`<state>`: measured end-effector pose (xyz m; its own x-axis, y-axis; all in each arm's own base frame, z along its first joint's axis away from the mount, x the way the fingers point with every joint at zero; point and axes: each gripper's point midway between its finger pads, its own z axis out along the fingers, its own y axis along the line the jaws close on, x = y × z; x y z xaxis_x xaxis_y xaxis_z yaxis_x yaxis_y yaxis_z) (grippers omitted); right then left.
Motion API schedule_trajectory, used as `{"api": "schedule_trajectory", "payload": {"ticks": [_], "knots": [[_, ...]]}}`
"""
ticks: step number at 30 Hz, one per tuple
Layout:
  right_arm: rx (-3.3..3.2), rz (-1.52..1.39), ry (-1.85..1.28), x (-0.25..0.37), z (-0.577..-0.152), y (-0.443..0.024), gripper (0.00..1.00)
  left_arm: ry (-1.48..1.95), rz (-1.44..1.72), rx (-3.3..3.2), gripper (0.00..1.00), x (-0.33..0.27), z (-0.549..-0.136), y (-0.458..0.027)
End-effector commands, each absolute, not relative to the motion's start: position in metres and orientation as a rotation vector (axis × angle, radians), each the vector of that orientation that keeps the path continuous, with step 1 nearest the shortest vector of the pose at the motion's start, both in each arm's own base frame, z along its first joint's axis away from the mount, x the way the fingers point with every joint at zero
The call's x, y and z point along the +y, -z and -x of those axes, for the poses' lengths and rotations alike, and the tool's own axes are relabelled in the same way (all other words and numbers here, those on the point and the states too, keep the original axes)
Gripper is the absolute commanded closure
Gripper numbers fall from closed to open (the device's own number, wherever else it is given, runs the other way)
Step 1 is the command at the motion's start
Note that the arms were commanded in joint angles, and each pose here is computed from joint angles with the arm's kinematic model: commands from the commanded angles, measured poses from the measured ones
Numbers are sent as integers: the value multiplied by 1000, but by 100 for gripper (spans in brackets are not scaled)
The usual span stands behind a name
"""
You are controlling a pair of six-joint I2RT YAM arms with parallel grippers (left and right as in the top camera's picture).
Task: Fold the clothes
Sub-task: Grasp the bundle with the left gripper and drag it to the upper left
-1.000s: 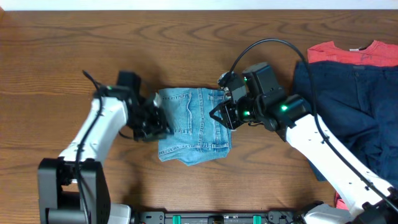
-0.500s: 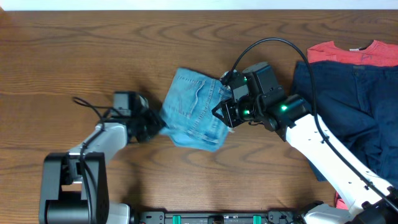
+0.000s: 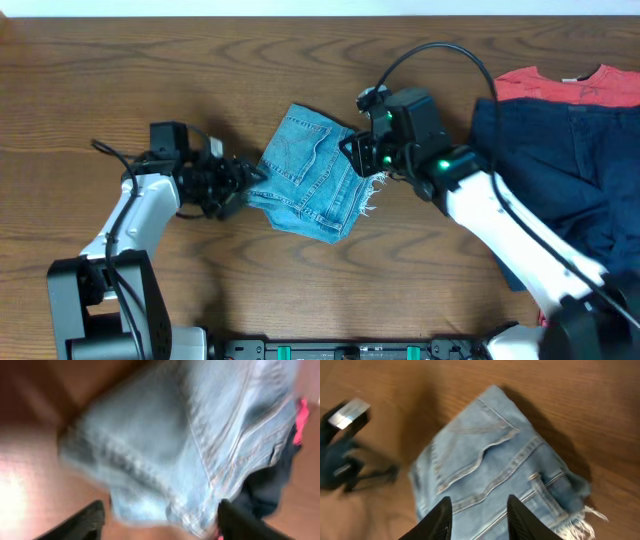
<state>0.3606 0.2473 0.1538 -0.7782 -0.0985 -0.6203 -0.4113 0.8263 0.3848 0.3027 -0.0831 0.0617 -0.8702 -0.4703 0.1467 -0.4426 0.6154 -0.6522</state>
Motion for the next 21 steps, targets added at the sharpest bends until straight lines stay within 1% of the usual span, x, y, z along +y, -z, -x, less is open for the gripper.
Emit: {"api": "schedule_trajectory", "payload": {"ticks": [1,2,4,5,9,13,15,19,21], "knots": [[2529,229,-638,234,-377,-104,68,1202,820,2846,10,-92,-280,-67],[2563,203,-636,231,-380,-90,69,1195,854,2881,6,-92,-271,-63],[2624,181,-648,228,-379,-66,70,1185,885,2918,4,-92,-258,-55],[2660,176,-665,227,-377,-53,71,1174,910,2931,1,-92,-252,-48],[2735,169,-724,229,-370,-28,73,1176,1018,2912,2,-93,-242,-29],[2758,170,-737,230,-366,-21,73,1185,1173,2831,2,-97,-240,-7],[2757,170,-737,229,-367,-21,73,1200,1199,2787,2,-104,-241,1],[2769,167,-732,228,-364,-20,73,1255,1104,2714,2,-127,-250,5],[2774,166,-732,228,-364,-19,73,1226,1097,2707,2,-136,-253,8]]}}
